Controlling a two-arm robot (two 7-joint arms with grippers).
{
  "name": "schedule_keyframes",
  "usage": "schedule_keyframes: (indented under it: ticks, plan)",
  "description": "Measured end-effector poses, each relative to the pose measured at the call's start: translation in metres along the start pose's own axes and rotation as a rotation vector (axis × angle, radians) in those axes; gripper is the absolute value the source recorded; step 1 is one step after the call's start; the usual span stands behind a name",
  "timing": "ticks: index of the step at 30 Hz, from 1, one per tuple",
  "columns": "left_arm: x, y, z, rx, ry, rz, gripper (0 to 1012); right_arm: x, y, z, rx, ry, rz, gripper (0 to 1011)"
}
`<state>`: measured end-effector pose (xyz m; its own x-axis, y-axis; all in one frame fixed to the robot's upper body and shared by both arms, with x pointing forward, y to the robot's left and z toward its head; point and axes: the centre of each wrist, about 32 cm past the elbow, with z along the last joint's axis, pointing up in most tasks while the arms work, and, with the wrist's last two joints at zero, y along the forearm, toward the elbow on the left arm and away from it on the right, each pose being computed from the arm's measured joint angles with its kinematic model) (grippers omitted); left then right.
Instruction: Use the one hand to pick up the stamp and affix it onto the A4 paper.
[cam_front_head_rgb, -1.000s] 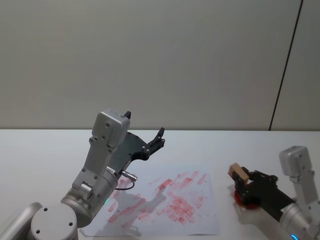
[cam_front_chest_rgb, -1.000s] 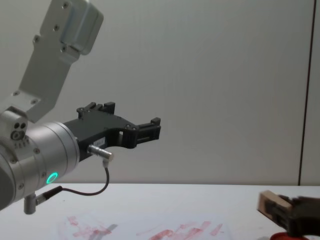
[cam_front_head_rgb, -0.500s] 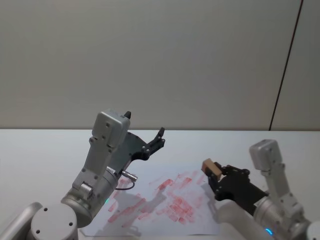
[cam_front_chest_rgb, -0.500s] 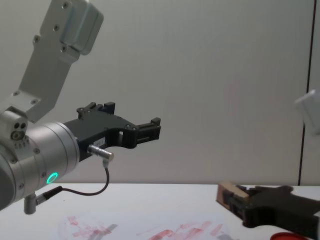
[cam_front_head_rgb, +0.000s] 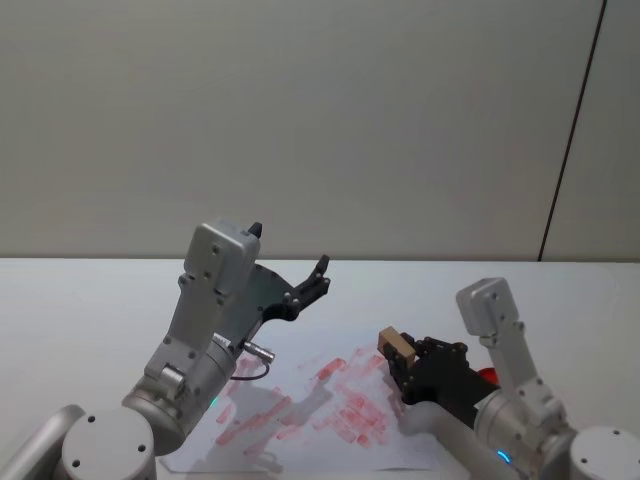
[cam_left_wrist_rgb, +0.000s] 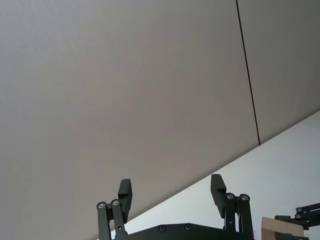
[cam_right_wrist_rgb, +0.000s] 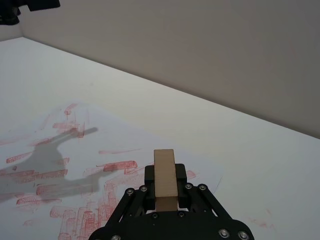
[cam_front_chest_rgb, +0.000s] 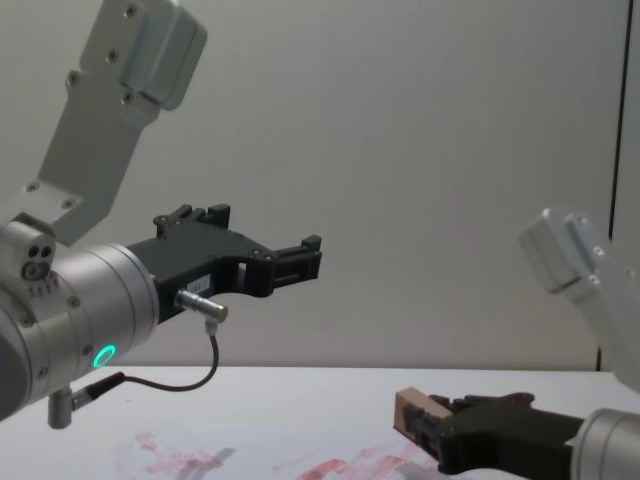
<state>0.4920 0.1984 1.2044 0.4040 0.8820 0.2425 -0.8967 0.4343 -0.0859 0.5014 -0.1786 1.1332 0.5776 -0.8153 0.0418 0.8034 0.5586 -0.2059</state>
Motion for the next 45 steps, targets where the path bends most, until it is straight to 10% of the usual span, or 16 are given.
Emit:
schedule_keyframes:
  ticks: [45]
  plan:
    - [0.0000,0.0000,0.0000,0.000,0.000,0.000,1003,-0.003,0.017,-0.007,-0.129,-0.006,0.025,217]
